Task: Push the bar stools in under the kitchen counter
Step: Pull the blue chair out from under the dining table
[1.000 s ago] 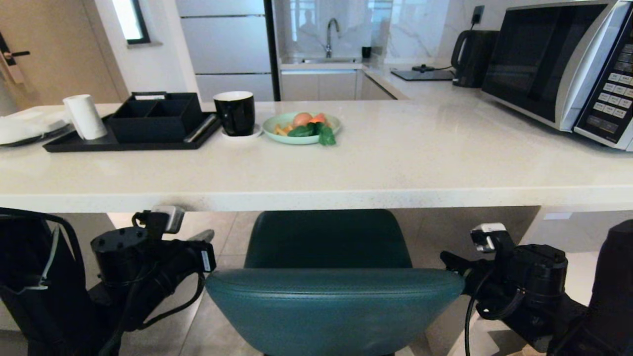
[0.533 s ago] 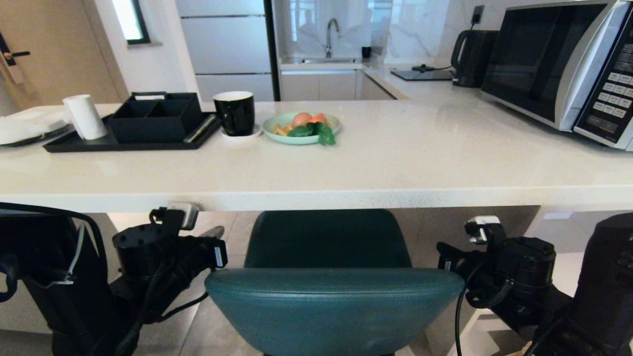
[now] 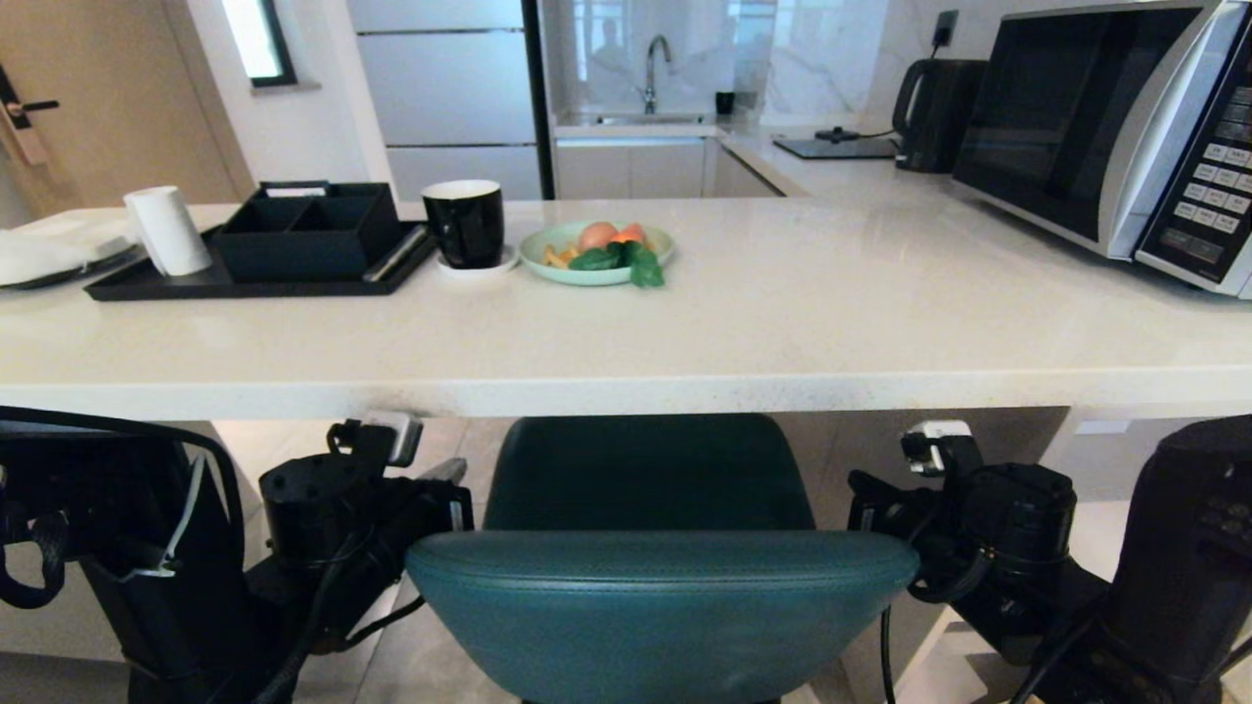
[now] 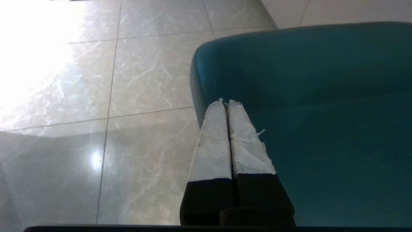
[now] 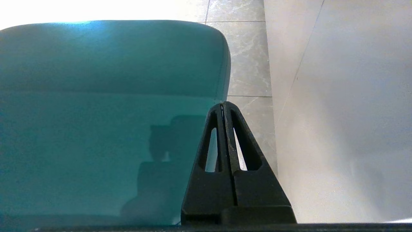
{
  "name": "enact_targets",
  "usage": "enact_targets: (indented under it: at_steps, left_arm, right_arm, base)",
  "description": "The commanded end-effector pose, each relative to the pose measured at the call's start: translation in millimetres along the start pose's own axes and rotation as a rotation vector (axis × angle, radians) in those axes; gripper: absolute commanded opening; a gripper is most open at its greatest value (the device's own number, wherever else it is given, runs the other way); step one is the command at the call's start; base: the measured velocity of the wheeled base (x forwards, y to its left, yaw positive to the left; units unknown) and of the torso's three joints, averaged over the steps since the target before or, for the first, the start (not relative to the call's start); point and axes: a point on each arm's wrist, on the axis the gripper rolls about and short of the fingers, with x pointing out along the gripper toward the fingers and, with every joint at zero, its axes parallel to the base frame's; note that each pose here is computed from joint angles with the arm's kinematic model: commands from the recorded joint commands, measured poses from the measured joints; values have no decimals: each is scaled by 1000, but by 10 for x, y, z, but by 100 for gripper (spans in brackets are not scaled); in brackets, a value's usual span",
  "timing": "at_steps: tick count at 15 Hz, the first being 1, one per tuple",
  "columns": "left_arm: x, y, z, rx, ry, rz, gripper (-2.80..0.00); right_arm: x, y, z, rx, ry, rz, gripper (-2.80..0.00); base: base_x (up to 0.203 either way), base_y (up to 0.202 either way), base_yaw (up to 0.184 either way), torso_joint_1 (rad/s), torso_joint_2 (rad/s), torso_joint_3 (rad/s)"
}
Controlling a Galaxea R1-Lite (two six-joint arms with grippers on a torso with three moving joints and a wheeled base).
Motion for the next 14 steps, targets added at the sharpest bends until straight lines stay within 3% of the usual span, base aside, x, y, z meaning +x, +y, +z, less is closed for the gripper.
enact_targets:
  at_steps: [1,9,14]
  left_arm:
    - [-1,4,28,-3,-16,2,-280]
    - [11,18,-36,-2,8,6,-280]
    - [-50,4,-49,1,22,-3,-280]
  right_arm:
    - [-58,96,-27,-4,9,32,-280]
    - [-421,203,34,-13,10,68,-280]
    - [-348,207,-54,-5,42,54,-280]
  base:
    - [0,0,0,0,0,0]
    - [0,0,0,0,0,0]
    - [0,0,0,0,0,0]
